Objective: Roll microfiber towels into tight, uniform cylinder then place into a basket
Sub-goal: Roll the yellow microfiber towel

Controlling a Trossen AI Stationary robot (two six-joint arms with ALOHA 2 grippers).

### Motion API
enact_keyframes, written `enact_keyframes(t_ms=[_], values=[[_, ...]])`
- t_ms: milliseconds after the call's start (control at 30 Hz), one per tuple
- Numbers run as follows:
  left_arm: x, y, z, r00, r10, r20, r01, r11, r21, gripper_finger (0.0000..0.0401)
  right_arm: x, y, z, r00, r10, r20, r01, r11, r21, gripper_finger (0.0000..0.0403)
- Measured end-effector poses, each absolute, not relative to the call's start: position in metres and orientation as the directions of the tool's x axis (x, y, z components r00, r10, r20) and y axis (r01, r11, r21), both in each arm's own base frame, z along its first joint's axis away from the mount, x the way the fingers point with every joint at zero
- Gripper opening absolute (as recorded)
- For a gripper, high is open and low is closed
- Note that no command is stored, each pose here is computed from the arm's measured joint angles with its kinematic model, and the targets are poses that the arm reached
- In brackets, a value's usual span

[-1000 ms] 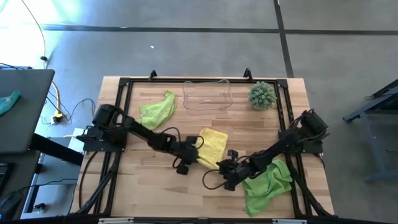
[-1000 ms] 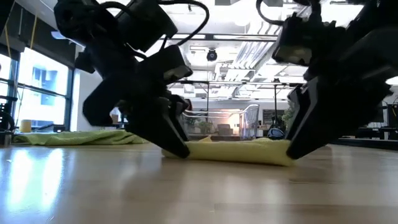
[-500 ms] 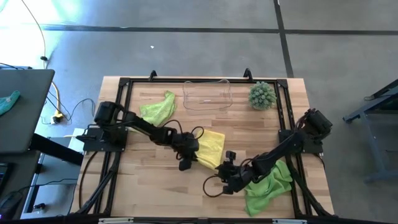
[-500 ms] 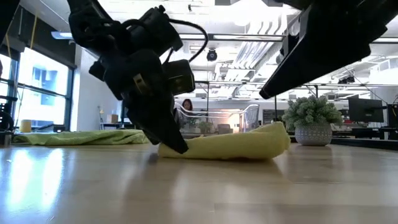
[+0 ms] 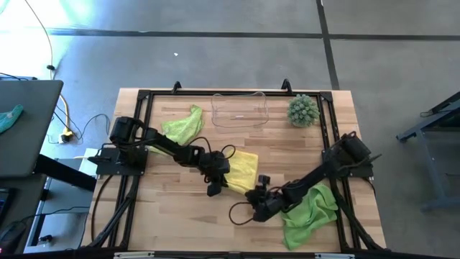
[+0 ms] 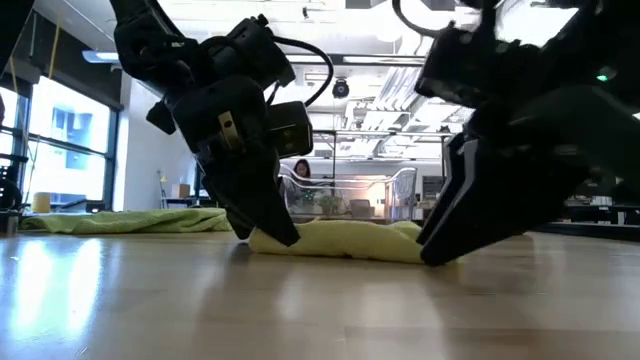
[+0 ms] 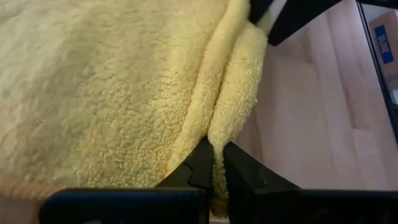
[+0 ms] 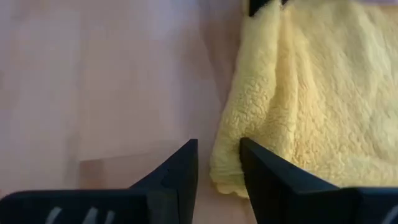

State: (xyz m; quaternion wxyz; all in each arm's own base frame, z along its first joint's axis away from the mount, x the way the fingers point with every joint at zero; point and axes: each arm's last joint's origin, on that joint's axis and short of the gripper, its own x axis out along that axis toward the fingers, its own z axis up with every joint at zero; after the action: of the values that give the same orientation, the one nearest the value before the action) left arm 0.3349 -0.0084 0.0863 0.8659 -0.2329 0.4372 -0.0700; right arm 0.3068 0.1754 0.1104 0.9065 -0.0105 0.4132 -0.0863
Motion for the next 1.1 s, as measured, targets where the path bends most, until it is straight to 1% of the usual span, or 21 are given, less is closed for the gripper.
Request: enact_keyframes(t_ms=[100,233,300,400,467,667,867,1100], values=[[0.335,-0.009,0.086,0.605,-0.337,-0.721,-0.075,0.877,-0.474,0.0013,0.309,0.171,0.110,0.639,-0.171,-0.750,0.162,0.983,-0.086,0.0148],[0.334,-0.009,0.086,0.598,-0.358,-0.718,-0.065,0.871,-0.488,0.0013,0.312,0.170,0.112,0.636,-0.171,-0.753,0.137,0.985,-0.108,0.0181],[0.334,-0.009,0.086,0.598,-0.358,-0.718,-0.065,0.871,-0.488,0.0013,0.316,0.174,0.118,0.634,-0.136,-0.761,0.116,0.990,-0.081,0.0189],[0.334,-0.009,0.086,0.598,-0.358,-0.717,-0.065,0.871,-0.488,0.0013,0.324,0.180,0.132,0.614,-0.106,-0.782,0.091,0.994,-0.063,0.0189],[0.334,-0.009,0.086,0.598,-0.358,-0.717,-0.064,0.871,-0.488,0.0012,0.327,0.184,0.140,0.597,-0.110,-0.794,0.082,0.994,-0.076,0.0184],[0.334,-0.009,0.086,0.599,-0.357,-0.717,-0.064,0.871,-0.488,0.0012,0.327,0.183,0.146,0.585,-0.187,-0.789,0.111,0.982,-0.151,0.0167],[0.334,-0.010,0.086,0.599,-0.357,-0.717,-0.063,0.871,-0.487,0.0014,0.328,0.182,0.128,0.545,-0.223,-0.808,0.115,0.975,-0.191,0.0161],[0.334,-0.011,0.086,0.594,-0.371,-0.713,-0.051,0.868,-0.494,0.0030,0.327,0.182,0.110,0.489,-0.276,-0.827,0.135,0.961,-0.241,0.0161]])
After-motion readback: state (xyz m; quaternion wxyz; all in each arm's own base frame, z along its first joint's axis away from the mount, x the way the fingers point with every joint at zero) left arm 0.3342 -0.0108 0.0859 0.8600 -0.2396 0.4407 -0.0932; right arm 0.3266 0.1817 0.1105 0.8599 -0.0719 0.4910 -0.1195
